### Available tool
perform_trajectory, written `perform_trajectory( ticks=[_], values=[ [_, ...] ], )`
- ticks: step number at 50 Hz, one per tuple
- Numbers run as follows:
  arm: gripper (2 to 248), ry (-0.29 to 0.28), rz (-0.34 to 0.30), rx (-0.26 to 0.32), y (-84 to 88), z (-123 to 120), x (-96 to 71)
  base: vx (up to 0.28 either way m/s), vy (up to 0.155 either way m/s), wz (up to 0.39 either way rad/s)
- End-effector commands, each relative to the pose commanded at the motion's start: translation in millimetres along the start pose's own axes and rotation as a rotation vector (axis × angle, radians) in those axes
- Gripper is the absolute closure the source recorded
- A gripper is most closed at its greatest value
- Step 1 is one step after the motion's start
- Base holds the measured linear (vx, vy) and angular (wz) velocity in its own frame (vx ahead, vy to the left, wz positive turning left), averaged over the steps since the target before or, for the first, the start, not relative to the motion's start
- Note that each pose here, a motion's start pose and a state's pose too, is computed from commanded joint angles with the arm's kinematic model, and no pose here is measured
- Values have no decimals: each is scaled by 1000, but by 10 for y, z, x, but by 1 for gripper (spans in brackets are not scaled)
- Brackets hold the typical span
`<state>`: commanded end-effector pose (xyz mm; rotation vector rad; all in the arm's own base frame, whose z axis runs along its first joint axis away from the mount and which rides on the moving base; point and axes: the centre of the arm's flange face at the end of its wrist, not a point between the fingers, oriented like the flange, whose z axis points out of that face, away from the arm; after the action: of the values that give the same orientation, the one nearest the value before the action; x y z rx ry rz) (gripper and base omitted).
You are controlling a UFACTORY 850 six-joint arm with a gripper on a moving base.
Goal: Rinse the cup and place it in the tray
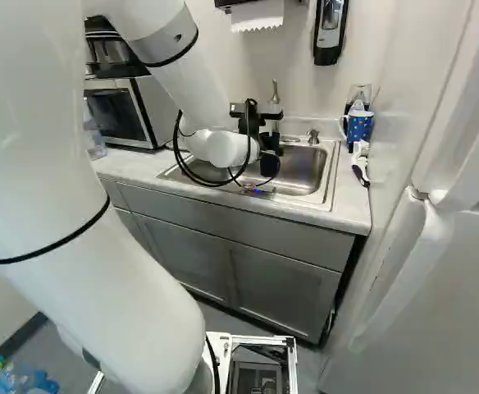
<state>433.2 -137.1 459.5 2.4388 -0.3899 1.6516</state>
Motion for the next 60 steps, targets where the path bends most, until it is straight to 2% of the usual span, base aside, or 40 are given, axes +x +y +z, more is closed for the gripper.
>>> perform_trajectory(
  ticks=[16,37,60],
  values=[
    [127,0,-5,13,-65,-11,-5,0,0,0],
    [127,0,-31,77,-378,14,4,0,0,0],
    [127,-1,-58,145,-705,-70,-32,0,0,0]
  ],
)
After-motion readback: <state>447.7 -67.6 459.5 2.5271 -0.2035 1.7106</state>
